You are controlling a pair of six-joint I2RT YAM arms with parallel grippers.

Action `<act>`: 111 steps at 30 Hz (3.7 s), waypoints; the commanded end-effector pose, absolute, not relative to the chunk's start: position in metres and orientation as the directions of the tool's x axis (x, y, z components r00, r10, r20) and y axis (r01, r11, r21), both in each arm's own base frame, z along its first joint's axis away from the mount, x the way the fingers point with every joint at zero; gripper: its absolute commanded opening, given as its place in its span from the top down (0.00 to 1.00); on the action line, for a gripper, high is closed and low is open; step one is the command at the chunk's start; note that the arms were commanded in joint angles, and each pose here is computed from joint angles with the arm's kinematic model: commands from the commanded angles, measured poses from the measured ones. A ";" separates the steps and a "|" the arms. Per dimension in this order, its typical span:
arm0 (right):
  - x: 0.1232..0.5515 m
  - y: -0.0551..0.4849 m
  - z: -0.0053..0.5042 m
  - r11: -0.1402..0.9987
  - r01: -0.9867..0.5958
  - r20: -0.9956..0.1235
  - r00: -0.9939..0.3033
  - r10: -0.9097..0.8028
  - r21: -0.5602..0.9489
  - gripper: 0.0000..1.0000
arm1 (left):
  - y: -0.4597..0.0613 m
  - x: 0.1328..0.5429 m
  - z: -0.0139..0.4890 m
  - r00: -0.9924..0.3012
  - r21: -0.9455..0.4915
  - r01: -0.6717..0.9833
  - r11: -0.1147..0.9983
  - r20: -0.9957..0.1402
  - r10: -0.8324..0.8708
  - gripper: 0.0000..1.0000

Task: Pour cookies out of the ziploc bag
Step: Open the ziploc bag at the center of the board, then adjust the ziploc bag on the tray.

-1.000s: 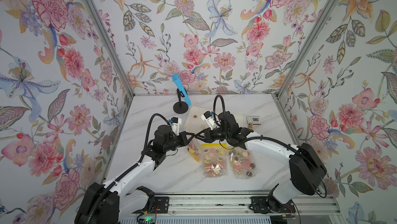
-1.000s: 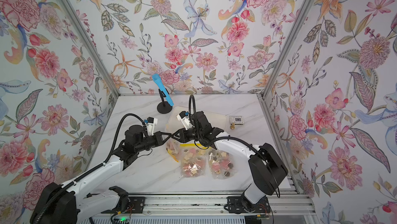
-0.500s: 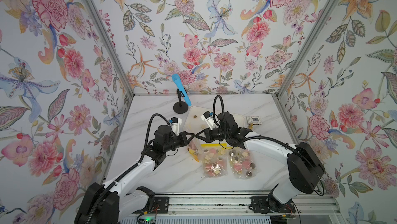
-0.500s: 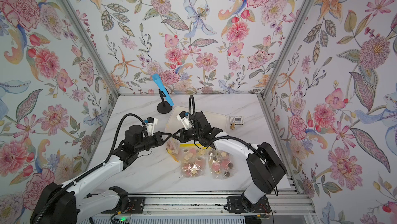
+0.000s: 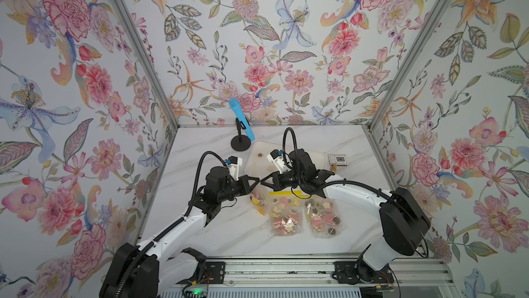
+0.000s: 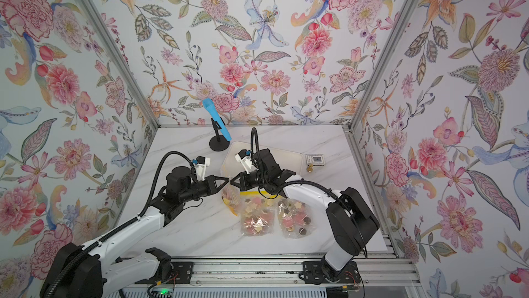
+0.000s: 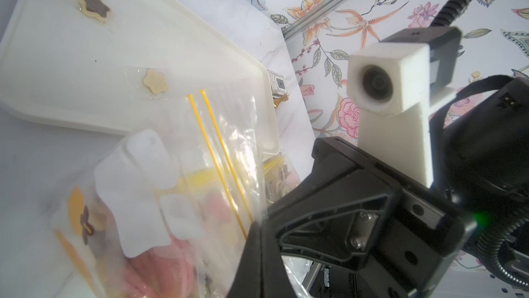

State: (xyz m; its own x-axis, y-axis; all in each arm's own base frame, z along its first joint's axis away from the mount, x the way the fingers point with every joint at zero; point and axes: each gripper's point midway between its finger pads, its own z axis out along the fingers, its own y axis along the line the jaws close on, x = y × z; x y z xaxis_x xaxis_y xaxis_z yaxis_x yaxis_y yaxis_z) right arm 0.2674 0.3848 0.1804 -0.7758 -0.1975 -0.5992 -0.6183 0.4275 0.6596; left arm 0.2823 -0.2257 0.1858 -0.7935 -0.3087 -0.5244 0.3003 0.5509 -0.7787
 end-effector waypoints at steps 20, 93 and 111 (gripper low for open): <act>0.268 0.393 0.191 0.458 -0.588 -0.591 -0.792 -0.155 0.667 1.00 | -0.215 0.280 0.178 -0.781 -0.742 0.287 0.606 -0.547 -0.300 0.81; 0.211 0.361 0.221 0.407 -0.913 -0.849 -0.197 -0.491 -0.023 0.21 | -0.210 0.291 0.226 -0.739 -0.672 0.322 0.667 -0.619 -0.266 1.00; 0.211 0.396 0.164 0.411 -0.910 -0.781 -0.218 -0.585 -0.053 0.66 | -0.209 0.289 0.217 -0.744 -0.677 0.316 0.665 -0.612 -0.268 1.00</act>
